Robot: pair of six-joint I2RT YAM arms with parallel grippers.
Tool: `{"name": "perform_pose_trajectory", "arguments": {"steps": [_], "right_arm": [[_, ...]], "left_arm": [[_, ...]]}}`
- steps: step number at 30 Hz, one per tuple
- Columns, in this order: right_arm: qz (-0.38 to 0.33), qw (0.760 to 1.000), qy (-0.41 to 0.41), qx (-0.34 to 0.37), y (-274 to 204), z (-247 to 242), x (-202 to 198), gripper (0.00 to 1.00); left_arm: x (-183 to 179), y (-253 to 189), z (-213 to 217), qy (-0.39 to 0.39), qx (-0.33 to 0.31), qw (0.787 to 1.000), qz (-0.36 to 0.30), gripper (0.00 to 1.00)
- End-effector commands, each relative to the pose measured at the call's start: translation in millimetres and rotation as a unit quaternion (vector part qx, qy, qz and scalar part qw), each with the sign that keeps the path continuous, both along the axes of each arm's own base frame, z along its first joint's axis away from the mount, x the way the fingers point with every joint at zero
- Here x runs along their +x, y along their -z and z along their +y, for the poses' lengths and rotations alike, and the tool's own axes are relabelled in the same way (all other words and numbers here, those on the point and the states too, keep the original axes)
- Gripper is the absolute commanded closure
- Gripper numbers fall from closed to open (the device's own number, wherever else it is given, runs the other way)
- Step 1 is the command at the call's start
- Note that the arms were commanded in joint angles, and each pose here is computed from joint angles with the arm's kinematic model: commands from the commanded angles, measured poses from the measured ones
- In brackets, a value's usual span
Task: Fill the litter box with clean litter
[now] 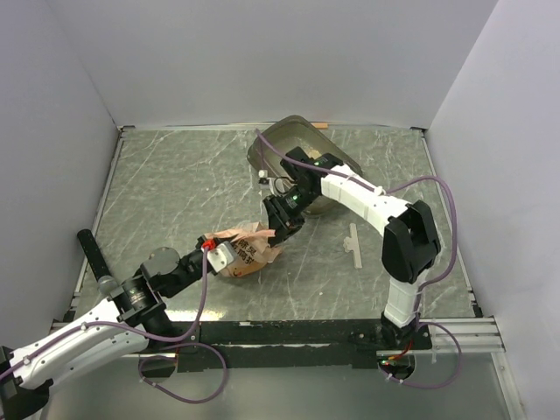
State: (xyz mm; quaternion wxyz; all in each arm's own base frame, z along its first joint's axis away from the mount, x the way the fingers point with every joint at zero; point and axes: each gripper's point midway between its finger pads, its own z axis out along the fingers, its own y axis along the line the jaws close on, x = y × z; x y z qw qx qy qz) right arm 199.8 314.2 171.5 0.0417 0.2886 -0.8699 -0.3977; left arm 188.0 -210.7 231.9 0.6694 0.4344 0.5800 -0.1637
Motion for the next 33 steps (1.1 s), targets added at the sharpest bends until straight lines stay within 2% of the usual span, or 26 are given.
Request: {"name": "perform_pose_trajectory", "arguments": {"steps": [1,3,6,14,24,33], "right_arm": [[0.014,0.998,0.018,0.057,6.7,8.2,4.7,1.00],[-0.005,0.995,0.022,0.099,-4.1,12.5,8.6,1.00],[0.005,0.990,0.033,0.135,-12.9,7.7,-0.2,1.00],[0.002,0.978,0.053,0.200,-25.1,-5.6,-14.1,1.00],[-0.016,0.967,0.066,0.245,-47.9,-19.6,-31.9,1.00],[-0.026,0.960,0.113,0.254,-58.2,-38.1,-43.3,1.00]], "left_arm": [[-13.6,-34.9,-13.5,0.046,-0.044,0.998,-0.031,0.99],[-12.4,-33.8,-12.9,0.042,-0.042,0.998,-0.031,0.99],[-11.5,-33.0,-12.2,0.039,-0.041,0.998,-0.031,0.99],[-10.7,-30.8,-12.4,0.038,-0.036,0.998,-0.031,0.99],[-3.0,-34.2,-4.7,0.007,-0.045,0.998,-0.036,0.99],[0.0,-37.4,-0.5,-0.007,-0.055,0.998,-0.042,0.99]]}}
